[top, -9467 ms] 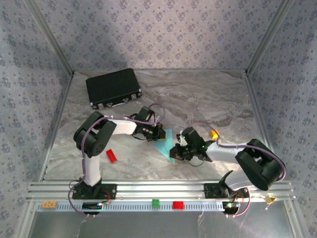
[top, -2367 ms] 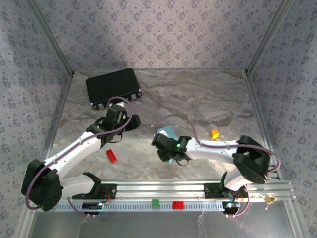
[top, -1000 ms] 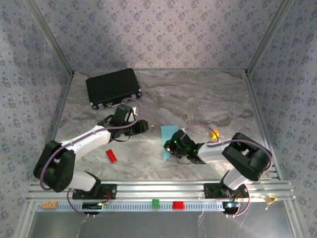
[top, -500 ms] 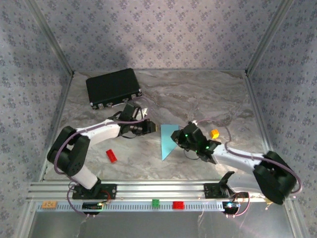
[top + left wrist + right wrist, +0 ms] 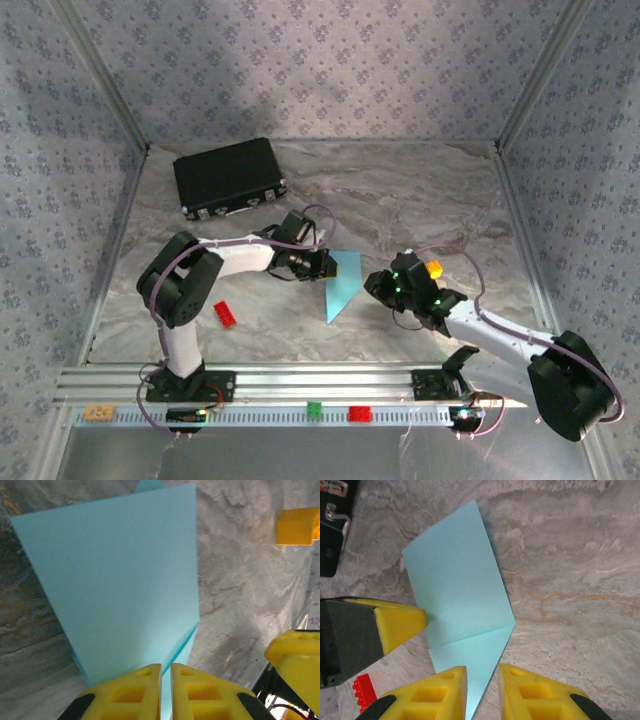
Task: Fold a paper plane with a square sheet of paper (pick it up from the middle)
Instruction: Fold the wing for the fifth time at the center of the table.
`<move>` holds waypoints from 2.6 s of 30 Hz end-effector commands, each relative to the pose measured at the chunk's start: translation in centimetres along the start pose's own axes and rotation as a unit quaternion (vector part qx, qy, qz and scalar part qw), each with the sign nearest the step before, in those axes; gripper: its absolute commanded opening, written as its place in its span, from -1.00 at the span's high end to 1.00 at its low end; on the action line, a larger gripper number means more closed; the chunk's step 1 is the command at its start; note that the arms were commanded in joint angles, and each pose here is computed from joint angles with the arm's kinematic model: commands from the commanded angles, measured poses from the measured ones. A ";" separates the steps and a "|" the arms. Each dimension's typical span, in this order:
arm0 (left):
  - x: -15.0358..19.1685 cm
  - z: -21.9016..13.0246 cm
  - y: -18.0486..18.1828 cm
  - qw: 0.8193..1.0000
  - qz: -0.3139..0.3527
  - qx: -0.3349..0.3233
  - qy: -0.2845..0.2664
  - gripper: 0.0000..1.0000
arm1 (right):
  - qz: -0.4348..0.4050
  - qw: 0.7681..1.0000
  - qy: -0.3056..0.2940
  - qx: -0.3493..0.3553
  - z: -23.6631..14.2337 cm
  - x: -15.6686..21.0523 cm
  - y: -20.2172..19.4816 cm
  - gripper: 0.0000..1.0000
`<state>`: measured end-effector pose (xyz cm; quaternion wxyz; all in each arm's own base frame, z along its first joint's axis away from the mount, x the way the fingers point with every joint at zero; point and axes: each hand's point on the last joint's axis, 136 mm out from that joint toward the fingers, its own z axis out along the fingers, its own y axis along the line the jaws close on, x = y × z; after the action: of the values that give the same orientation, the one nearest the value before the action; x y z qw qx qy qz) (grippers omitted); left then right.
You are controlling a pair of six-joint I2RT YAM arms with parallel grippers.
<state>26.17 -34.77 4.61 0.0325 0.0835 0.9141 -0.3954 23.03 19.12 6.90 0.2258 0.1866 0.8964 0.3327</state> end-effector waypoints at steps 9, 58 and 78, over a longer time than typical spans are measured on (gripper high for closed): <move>2.1 1.4 2.6 0.999 -0.018 -0.015 0.037 0.85 | -0.014 0.999 0.043 0.013 1.4 1.1 -0.3 0.47; 3.5 0.3 3.2 0.999 -0.016 0.008 0.050 0.92 | 0.060 0.996 0.064 0.002 4.0 0.9 -1.2 0.25; 3.0 0.1 3.2 0.998 -0.027 0.023 0.043 0.93 | 0.070 0.992 0.092 -0.056 5.2 1.3 0.9 0.33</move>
<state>24.09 -33.03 2.00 -0.0159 0.0835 0.9039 -0.4192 24.71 22.23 3.03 0.1284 0.2143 0.8854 0.3920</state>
